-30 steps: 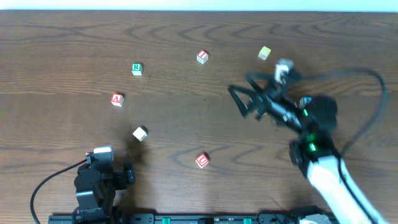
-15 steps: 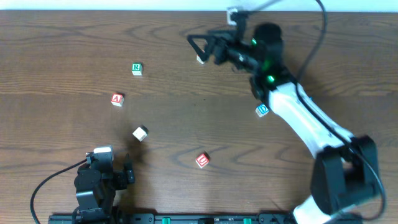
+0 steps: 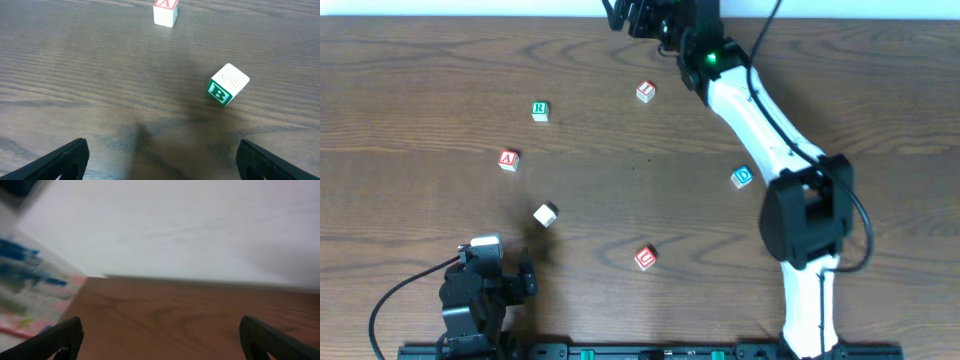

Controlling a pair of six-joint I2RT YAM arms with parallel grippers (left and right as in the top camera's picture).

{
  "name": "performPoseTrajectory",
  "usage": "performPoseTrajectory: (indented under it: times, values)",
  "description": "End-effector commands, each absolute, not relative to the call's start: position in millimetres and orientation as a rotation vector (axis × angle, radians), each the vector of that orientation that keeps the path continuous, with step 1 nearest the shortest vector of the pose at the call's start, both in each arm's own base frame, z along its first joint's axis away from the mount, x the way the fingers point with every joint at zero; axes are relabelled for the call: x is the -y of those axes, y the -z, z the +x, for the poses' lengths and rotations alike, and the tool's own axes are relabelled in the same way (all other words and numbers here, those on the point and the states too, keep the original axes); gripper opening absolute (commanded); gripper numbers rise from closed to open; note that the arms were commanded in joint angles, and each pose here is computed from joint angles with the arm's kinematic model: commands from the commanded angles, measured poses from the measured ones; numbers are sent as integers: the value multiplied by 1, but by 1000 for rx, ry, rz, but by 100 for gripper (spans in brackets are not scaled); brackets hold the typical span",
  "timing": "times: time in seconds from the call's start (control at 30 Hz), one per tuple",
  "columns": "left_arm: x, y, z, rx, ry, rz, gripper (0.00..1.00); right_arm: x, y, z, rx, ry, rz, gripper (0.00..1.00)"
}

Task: Spell out Ai2
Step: 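Reach the right gripper forward to the red I block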

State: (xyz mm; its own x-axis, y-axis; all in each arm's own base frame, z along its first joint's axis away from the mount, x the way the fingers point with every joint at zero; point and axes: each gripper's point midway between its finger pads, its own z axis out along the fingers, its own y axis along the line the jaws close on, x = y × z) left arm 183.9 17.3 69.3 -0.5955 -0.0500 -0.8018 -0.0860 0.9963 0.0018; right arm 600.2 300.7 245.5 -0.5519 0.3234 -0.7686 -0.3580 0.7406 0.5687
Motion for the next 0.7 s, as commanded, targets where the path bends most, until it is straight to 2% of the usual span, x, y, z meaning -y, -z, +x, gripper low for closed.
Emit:
performPoseTrajectory:
  times: [0.0, 0.17, 0.27, 0.67]
  values:
    - [-19, -62, 182, -2231, -63, -87, 95, -299, -215, 620, -2006, -791, 21, 99]
    - [-19, -62, 182, -2231, -63, -87, 95, -286, -138, 616, -2222, -722, 137, 99]
    - [-19, -62, 182, -2231, -63, -87, 95, -264, -100, 601, -2372, -625, 329, 99]
    - [-19, -62, 182, -2231, -63, -87, 95, -258, -73, 580, -2494, -569, 388, 99]
